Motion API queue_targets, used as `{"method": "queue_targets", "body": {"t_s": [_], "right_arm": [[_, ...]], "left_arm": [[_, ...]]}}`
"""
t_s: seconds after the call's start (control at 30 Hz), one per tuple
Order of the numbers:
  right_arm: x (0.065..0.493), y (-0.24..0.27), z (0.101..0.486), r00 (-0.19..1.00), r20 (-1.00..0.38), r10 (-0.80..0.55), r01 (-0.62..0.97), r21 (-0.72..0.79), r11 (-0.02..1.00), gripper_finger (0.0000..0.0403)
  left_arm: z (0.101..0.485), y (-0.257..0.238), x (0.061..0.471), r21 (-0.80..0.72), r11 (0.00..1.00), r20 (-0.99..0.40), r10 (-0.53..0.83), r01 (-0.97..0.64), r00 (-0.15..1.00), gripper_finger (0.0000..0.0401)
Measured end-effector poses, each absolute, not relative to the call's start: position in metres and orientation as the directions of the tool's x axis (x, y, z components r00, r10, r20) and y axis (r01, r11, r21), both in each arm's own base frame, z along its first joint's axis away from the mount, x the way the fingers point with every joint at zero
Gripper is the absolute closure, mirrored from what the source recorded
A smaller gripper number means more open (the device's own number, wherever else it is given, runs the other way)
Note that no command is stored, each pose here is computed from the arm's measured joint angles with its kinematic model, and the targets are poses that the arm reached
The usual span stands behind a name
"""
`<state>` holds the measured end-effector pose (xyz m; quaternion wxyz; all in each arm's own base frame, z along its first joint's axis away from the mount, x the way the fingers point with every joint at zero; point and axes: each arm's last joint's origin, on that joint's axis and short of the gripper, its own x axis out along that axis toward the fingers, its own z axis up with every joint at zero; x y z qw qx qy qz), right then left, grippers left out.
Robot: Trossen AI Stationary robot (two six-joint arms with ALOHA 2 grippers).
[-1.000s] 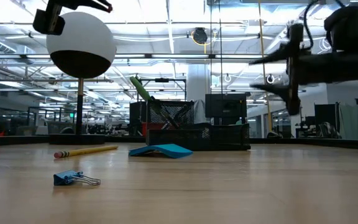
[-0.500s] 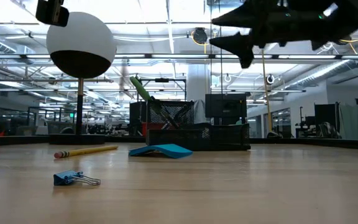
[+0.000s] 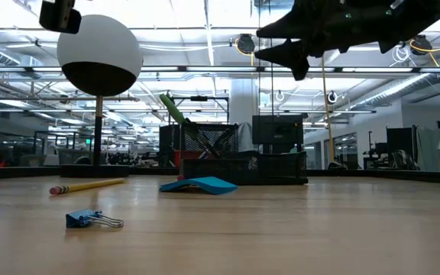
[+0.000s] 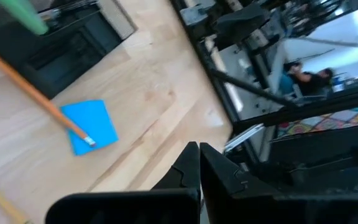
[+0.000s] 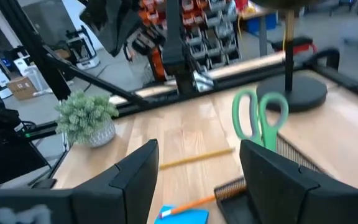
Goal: Pick and place office supplies into organizer
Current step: Put the orange pencil into the black desk organizer
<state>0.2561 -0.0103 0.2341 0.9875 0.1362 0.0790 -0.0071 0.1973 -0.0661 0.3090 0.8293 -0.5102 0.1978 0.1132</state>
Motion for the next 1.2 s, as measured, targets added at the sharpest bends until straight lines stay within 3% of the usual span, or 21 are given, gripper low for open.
{"method": "queue_targets", "body": {"t_s": [0.3, 0.5, 0.8, 1.2], "right_arm": [[0.255, -0.01, 0.228, 0.975, -0.221, 0.006, 0.065, 0.311, 0.948, 0.0186], [0.255, -0.01, 0.227, 0.973, -0.23, 0.005, 0.067, 0.306, 0.95, 0.0186], [0.255, -0.01, 0.227, 0.973, -0.232, 0.005, 0.068, 0.307, 0.949, 0.0186], [0.255, -0.01, 0.227, 0.973, -0.232, 0.008, 0.066, 0.308, 0.949, 0.0186]], "left_arm": [[0.307, -0.065, 0.196, -0.798, 0.435, -0.469, -0.016, -0.417, 0.883, 0.038], [0.297, -0.061, 0.207, -0.772, 0.418, -0.519, 0.02, -0.478, 0.855, 0.0327], [0.279, -0.052, 0.236, -0.791, 0.305, -0.553, 0.014, -0.53, 0.833, 0.0259], [0.245, -0.041, 0.267, -0.738, 0.216, -0.641, 0.076, -0.64, 0.764, 0.0252]]}}
